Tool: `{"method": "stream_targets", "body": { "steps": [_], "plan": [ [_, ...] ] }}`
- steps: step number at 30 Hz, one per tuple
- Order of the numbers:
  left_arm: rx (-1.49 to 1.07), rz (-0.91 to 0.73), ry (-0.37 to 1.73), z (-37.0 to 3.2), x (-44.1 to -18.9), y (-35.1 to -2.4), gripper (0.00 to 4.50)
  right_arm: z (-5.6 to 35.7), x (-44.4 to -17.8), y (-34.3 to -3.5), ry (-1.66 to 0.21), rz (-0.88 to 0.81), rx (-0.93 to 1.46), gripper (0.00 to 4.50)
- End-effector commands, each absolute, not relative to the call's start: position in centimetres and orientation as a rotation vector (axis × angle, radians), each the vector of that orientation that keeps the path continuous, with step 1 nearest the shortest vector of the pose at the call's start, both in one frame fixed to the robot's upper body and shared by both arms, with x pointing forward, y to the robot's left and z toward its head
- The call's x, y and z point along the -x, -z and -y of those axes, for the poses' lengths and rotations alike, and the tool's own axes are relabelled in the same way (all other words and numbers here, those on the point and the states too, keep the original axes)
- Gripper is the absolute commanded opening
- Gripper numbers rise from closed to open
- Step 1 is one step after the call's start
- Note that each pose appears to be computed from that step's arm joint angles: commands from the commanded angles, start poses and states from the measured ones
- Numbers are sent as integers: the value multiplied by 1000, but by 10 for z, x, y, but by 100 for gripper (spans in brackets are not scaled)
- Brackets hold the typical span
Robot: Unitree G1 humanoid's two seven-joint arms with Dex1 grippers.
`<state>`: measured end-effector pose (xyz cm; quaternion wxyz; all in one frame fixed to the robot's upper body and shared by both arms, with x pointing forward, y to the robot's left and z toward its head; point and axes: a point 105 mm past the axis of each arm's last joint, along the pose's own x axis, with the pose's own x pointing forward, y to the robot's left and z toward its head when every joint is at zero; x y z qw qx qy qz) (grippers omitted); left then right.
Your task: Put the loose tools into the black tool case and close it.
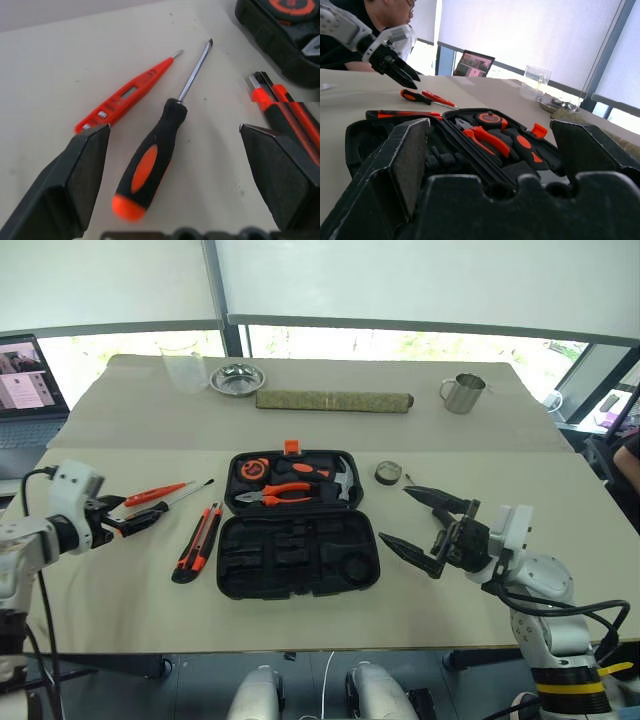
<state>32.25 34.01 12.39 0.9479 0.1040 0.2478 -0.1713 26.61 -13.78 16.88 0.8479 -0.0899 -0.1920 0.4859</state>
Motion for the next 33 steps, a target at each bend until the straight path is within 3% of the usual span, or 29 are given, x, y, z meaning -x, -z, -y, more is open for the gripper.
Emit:
{"method": "stream_targets", "body": {
  "steps": [1,4,7,15,20,22,28,33],
  "plan": [
    [-249,-514,352,-349,-329,-120,445,146,-263,-178,-978,442,224,450],
    [-227,-511,376,-346,-336,-114,445,148,-260,-175,-958,431,227,450],
    [-231,-504,420,-341,-338,-110,382,149,-256,-171,-951,422,230,450],
    [-255,-348,472,-336,-340,-129,93,150,-254,-167,-945,406,235,450],
    [-272,-101,557,-323,-339,-170,91,150,-252,-166,-953,397,246,450],
    [-319,-40,690,-296,-334,-185,91,154,-251,-168,-945,393,258,450],
    [-505,-31,1097,-200,-315,-191,91,168,-246,-169,-942,354,320,450],
    [-753,-133,1233,-156,-318,-164,91,173,-246,-171,-929,348,336,450]
  ]
}}
